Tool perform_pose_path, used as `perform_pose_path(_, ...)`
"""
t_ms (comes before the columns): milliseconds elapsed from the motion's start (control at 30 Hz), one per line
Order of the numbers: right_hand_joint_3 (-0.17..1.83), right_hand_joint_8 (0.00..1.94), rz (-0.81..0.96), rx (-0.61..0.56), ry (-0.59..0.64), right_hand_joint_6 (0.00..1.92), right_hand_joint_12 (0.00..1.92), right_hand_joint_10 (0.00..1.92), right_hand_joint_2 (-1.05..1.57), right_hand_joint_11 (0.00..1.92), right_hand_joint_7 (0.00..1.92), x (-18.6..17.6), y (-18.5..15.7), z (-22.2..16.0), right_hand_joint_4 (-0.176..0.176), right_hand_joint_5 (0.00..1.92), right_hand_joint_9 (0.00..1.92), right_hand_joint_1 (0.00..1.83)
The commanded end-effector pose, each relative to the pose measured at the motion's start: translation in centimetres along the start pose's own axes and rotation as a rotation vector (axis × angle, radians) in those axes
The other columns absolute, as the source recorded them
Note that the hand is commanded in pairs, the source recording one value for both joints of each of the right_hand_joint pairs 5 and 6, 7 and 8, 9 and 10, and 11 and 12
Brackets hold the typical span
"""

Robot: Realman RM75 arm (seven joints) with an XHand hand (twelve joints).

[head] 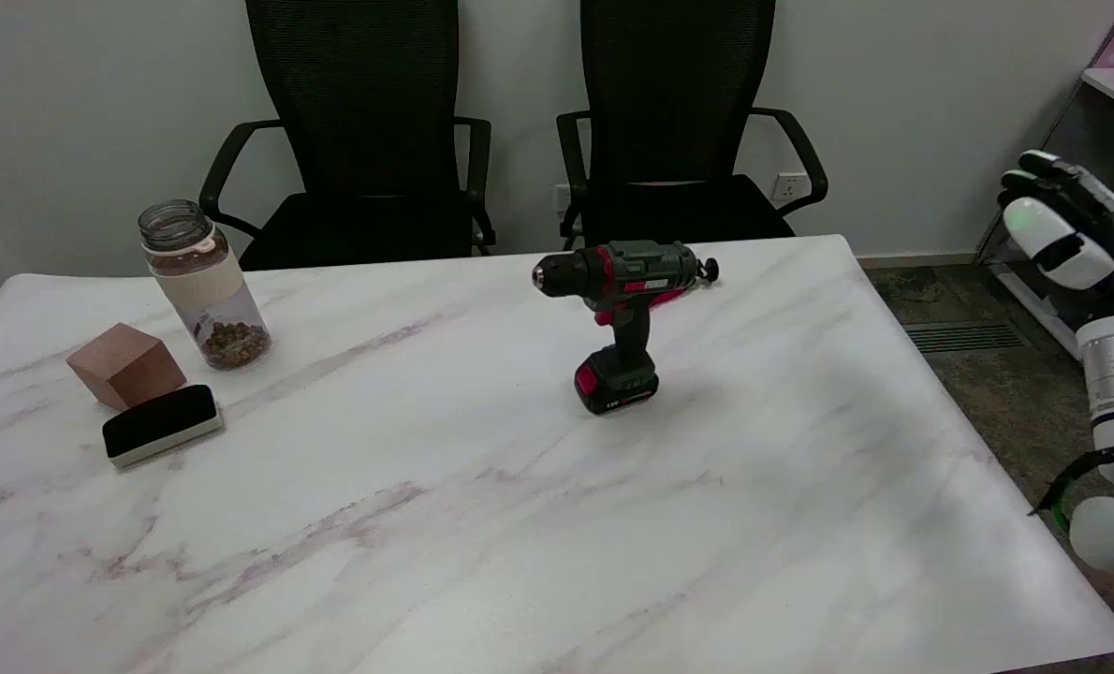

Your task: Pick up the power screwdriver.

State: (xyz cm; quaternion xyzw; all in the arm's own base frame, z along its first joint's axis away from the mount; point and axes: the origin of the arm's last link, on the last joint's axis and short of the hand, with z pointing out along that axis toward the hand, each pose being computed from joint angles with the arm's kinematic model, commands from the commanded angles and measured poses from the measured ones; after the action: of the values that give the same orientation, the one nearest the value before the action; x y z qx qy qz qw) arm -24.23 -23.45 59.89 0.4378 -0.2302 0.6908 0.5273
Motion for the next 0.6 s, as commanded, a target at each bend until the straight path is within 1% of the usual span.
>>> perform_pose_path(33, 1.02, 0.52, -0.02, -0.222, -0.23, 0.52, 0.33, 0.34, -0.09, 0.33, 0.52, 0.1, 3.2, -1.8, 0.11, 0.52, 0.34, 1.03)
perform_pose_path(133, 1.05, 0.43, -0.022, -0.26, -0.259, 0.43, 0.26, 0.29, -0.28, 0.26, 0.43, -0.3, 3.7, -1.6, 0.165, 0.43, 0.29, 1.03)
perform_pose_path(167, 1.05, 0.41, -0.012, -0.274, -0.277, 0.41, 0.25, 0.28, -0.34, 0.25, 0.41, -0.7, 3.9, -1.4, 0.174, 0.41, 0.28, 1.02)
perform_pose_path(400, 1.04, 0.35, -0.032, -0.299, -0.391, 0.35, 0.22, 0.26, -0.45, 0.22, 0.35, -3.7, 4.6, -0.6, 0.176, 0.35, 0.26, 1.0)
perform_pose_path(600, 1.03, 0.32, 0.052, -0.307, -0.466, 0.32, 0.2, 0.25, -0.48, 0.2, 0.32, -7.7, 5.7, -0.7, 0.176, 0.32, 0.25, 0.99)
